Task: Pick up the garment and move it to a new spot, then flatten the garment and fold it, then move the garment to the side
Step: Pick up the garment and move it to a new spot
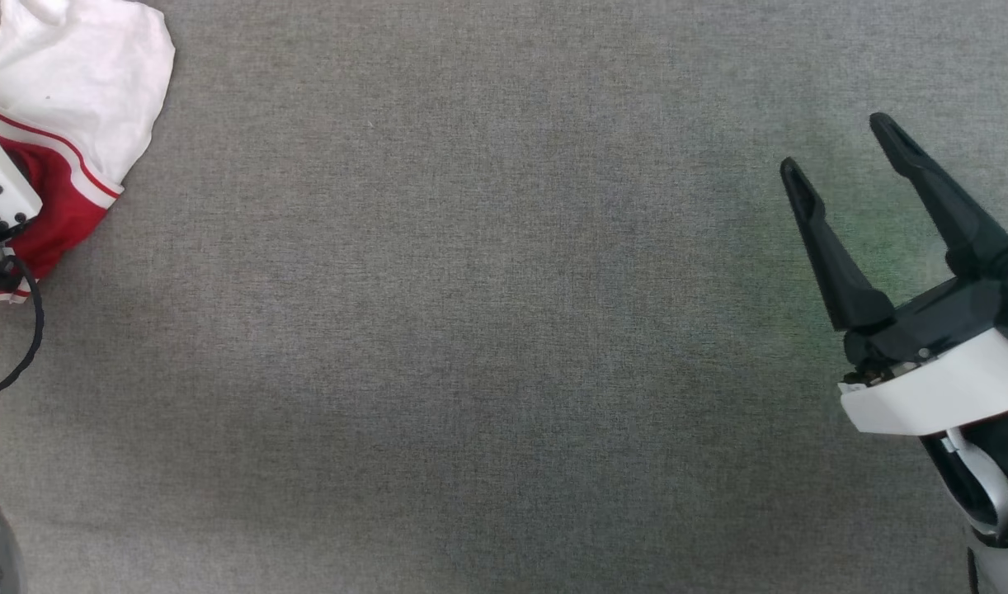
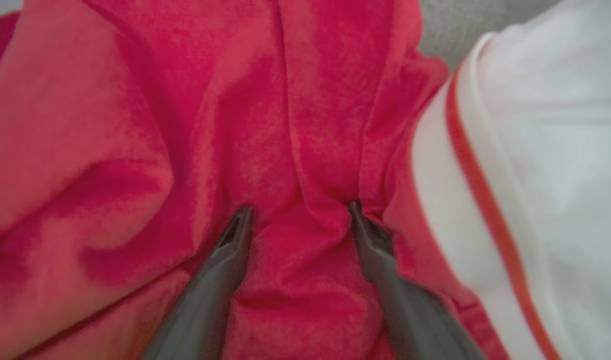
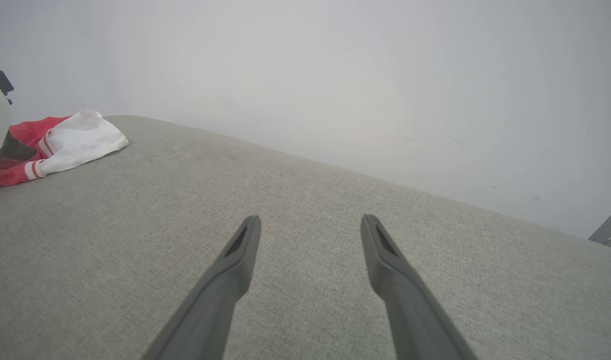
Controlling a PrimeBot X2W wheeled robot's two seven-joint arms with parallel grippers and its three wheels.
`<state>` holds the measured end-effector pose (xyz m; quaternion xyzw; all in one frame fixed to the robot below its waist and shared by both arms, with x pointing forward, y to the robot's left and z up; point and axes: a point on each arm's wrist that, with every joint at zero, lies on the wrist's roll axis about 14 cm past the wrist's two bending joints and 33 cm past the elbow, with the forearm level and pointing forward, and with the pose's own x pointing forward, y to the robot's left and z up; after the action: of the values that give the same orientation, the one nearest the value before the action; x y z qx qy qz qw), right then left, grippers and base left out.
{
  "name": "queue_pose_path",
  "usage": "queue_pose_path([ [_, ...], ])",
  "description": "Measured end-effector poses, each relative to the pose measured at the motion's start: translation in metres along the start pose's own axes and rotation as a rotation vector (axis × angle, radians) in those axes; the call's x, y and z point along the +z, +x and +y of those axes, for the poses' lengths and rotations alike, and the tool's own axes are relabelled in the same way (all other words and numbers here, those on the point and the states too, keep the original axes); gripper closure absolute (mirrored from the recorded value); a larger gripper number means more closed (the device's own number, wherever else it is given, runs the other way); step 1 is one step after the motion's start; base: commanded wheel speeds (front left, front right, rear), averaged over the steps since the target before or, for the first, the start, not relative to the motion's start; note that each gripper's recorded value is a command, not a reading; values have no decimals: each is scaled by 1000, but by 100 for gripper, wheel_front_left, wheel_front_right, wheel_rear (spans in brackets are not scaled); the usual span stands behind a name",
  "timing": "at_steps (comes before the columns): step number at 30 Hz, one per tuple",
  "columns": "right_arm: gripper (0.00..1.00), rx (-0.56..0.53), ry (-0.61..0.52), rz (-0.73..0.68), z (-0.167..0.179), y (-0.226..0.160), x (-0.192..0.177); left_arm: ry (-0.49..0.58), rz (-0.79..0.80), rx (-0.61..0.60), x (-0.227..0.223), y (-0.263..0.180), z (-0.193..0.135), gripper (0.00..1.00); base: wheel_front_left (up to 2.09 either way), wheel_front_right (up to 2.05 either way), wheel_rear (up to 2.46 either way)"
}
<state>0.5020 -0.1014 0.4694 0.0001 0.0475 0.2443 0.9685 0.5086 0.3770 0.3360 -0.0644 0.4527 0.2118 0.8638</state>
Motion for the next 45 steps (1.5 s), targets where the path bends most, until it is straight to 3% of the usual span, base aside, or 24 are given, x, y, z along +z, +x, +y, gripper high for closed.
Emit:
queue_pose_path([
  [4,0,-4,-3,-1,-2,0,2,-18,3,-13,-2,1,-2,3,0,0,0],
  [5,0,-4,-3,-1,-2,0,3,-2,4,-11,-2,2,-2,100,0,0,0],
  [10,0,-15,2,-14,-3,2,6,14,-34,-33,2,-4,-5,100,0,0,0],
  [19,0,-9,24,-71,10,0,27,104,-216,-18,42,-45,19,100,0,0,0],
  [36,0,46,57,-221,61,-17,87,206,-750,12,182,-220,60,100,0,0,0],
  [45,0,7,49,-307,62,-35,116,305,-878,-73,207,-295,32,100,0,0,0],
])
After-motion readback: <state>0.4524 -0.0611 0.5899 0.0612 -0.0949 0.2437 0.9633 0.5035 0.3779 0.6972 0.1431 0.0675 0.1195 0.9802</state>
